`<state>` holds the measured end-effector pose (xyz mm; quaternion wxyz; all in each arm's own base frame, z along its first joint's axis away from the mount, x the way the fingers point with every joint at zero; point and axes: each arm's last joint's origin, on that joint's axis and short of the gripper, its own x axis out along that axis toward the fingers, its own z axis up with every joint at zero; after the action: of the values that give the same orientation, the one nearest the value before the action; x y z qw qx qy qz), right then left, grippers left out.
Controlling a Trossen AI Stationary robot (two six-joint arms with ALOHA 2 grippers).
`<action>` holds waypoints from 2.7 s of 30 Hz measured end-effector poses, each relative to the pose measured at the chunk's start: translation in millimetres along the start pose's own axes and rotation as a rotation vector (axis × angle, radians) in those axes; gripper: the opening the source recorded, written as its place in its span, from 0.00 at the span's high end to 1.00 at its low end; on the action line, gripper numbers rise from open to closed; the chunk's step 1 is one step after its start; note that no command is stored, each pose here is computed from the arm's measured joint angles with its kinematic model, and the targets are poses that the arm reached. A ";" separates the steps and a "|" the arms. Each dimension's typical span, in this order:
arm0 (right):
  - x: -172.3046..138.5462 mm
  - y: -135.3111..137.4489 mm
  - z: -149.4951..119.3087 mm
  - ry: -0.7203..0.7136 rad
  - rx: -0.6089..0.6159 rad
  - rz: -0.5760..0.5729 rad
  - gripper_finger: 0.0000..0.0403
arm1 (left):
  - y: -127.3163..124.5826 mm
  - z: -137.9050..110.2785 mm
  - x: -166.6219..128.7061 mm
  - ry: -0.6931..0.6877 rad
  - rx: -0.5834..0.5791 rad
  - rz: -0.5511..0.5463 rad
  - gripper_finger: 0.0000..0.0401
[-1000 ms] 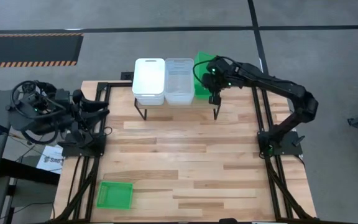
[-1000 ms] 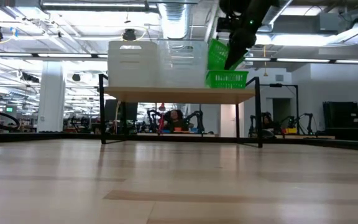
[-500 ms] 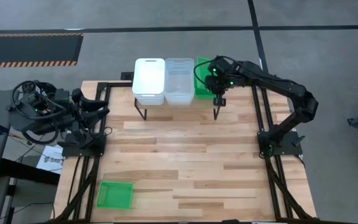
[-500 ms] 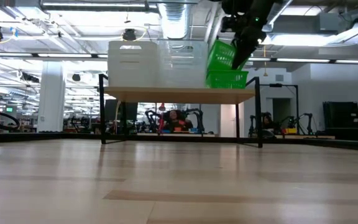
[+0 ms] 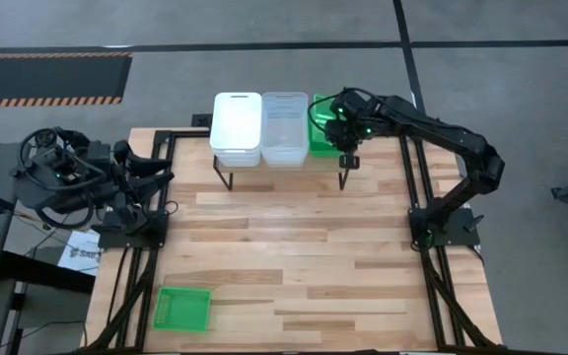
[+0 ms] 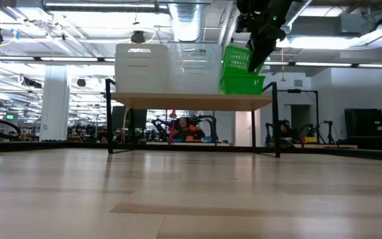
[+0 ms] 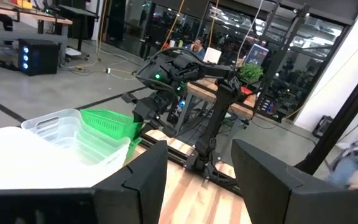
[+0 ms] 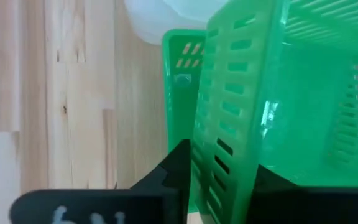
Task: Stack baskets on shelf by color
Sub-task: Stack the top green bin on the green bin on the shelf, then stack the green bin on the green bin
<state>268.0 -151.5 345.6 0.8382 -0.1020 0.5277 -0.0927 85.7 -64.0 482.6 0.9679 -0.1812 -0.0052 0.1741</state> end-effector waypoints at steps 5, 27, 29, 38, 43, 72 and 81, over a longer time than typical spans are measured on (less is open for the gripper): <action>0.0 0.0 0.1 -0.001 -0.005 0.001 0.73 | 0.5 -0.7 0.0 0.001 0.004 0.005 0.58; -50.5 -0.1 15.4 -0.079 0.081 -0.028 0.46 | -5.7 -13.9 1.5 0.165 -0.153 -0.131 0.58; -70.3 5.1 22.1 -0.116 0.094 -0.026 0.46 | -11.7 -25.8 5.0 0.263 -0.186 -0.142 0.58; -131.2 36.2 41.7 -0.271 0.109 0.020 0.46 | -52.7 -127.8 18.9 1.029 0.006 0.115 0.58; -138.5 56.9 48.6 -0.300 0.072 0.070 0.46 | -92.1 -184.2 15.1 1.245 0.178 0.102 0.58; -145.4 105.6 52.5 -0.251 0.123 0.214 0.47 | 6.0 -331.0 28.3 1.477 0.133 -0.014 0.61; -150.7 126.0 51.0 -0.227 0.125 0.268 0.47 | 15.4 -333.9 42.7 1.449 0.071 0.032 0.96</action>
<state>255.9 13.1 463.8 0.9018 0.0115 0.4319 -0.0008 145.0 -152.6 163.0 0.7308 -0.2196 0.6458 0.0245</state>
